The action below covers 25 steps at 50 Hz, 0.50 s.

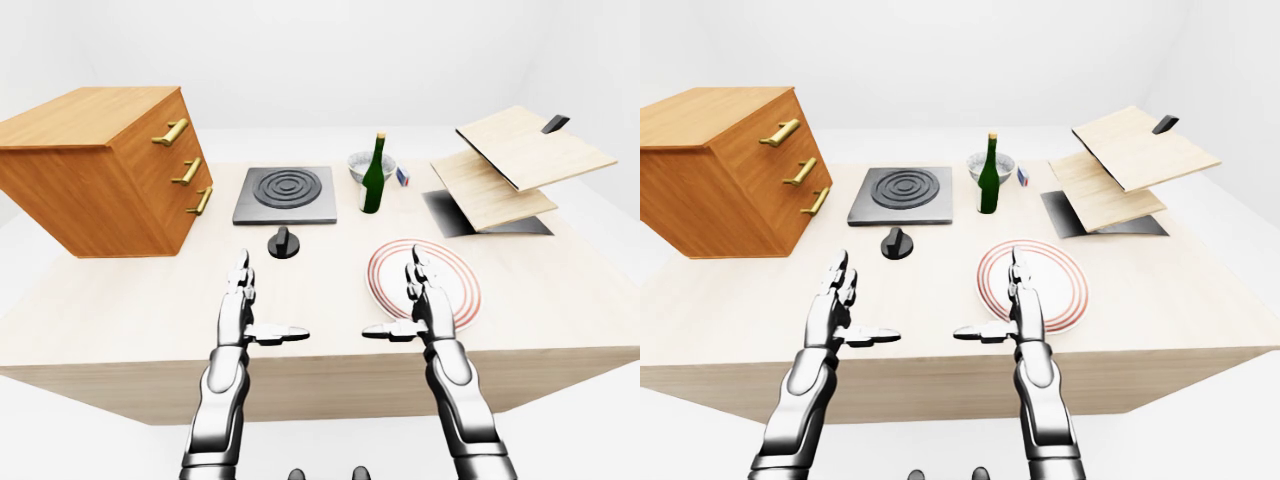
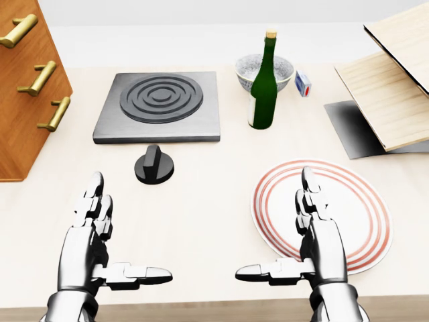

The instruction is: Turn on the stove.

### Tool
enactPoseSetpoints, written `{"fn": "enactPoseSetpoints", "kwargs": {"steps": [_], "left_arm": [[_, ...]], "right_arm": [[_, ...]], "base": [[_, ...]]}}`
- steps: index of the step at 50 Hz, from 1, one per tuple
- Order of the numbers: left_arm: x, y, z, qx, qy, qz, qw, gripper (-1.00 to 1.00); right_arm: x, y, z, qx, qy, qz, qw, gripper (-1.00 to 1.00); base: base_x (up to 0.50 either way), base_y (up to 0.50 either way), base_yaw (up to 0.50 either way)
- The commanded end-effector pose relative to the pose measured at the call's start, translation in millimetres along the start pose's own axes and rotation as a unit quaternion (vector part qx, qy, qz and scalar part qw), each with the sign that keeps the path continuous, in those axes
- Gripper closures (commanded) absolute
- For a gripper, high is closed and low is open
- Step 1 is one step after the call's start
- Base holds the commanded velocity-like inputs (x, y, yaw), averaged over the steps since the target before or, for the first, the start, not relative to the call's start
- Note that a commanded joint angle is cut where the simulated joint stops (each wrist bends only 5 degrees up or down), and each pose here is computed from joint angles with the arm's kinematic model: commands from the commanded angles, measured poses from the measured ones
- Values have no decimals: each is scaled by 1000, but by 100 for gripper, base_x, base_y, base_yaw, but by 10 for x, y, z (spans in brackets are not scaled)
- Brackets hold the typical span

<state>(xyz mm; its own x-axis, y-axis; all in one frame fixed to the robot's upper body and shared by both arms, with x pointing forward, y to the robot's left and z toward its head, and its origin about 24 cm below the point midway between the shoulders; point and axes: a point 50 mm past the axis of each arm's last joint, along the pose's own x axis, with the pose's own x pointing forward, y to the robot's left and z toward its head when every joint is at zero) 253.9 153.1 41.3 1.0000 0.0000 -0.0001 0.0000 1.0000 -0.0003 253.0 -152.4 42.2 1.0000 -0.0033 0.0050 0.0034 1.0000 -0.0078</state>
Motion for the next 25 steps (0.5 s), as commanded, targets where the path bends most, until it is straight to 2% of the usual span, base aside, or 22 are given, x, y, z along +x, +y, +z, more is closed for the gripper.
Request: {"fn": "enactPoseSetpoints", "kwargs": {"steps": [1,16,25], "left_arm": [[1,73,4,-1,0,1,1000,-100],[11,98,13,-3,-1,3,1000,-100],[16,132,30,-6,-2,8,1000,-100]], "right_arm": [[-21,-50,19,-13,-8,-8,1000,-100],[26,-68,11,-5,-3,-5,1000,-100],[23,-65,9,-4,-3,-1,1000,-100]], "base": [[0,0,0],[0,0,0],[28,0,0]]}}
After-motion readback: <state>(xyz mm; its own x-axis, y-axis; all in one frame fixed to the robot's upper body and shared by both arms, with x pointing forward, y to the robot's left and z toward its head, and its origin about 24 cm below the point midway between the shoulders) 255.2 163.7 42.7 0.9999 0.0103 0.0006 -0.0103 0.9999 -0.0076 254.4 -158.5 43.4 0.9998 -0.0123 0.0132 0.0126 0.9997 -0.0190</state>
